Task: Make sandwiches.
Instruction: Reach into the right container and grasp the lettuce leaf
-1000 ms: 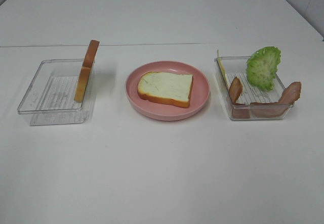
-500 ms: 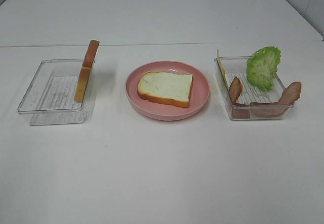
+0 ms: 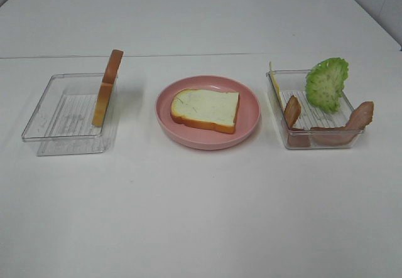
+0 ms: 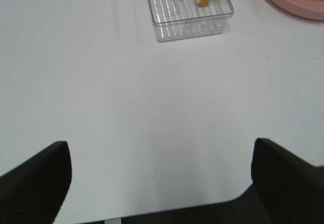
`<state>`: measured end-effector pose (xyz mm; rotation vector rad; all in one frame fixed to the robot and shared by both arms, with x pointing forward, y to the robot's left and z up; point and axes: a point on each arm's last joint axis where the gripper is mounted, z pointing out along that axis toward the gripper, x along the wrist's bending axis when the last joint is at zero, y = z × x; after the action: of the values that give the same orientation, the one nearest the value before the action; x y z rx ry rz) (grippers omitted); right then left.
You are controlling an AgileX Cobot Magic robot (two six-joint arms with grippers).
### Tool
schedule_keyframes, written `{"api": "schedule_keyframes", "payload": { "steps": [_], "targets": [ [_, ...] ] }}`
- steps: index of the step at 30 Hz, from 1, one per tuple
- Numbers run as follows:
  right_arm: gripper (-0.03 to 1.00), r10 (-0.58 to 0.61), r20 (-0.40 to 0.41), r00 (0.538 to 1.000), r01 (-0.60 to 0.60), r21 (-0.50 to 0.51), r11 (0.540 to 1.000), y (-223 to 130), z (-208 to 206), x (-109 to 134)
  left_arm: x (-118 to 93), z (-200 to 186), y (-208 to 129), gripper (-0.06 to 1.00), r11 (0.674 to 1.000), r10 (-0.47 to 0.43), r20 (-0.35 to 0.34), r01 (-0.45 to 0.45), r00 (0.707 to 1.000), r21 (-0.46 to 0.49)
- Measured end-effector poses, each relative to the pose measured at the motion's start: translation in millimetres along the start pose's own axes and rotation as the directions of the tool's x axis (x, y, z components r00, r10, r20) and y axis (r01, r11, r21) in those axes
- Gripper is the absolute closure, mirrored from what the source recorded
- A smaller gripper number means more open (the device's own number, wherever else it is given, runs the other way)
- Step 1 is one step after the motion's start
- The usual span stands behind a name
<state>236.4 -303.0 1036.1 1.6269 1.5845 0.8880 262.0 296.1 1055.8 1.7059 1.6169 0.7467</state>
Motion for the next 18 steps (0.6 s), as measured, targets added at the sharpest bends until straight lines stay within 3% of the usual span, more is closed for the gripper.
{"api": "schedule_keyframes", "payload": {
  "steps": [4, 8, 18],
  "targets": [
    [-0.01, 0.0, 0.0, 1.0, 0.0, 0.0, 1.0, 0.0, 0.0, 0.0, 0.0, -14.2, -9.1, 0.06, 0.993, -0.048, -0.067, 0.04, 0.997, -0.111],
    [-0.01, 0.0, 0.0, 1.0, 0.0, 0.0, 1.0, 0.0, 0.0, 0.0, -1.7, -24.0, -17.6, 0.06, 0.981, -0.052, -0.077, 0.036, 0.996, -0.192],
    [-0.01, 0.002, -0.004, 1.0, -0.002, 0.009, 1.0, 0.5, 0.9, 0.5, -1.9, -25.6, -19.0, 0.06, 0.978, -0.051, -0.077, 0.035, 0.996, -0.205]
  ]
}}
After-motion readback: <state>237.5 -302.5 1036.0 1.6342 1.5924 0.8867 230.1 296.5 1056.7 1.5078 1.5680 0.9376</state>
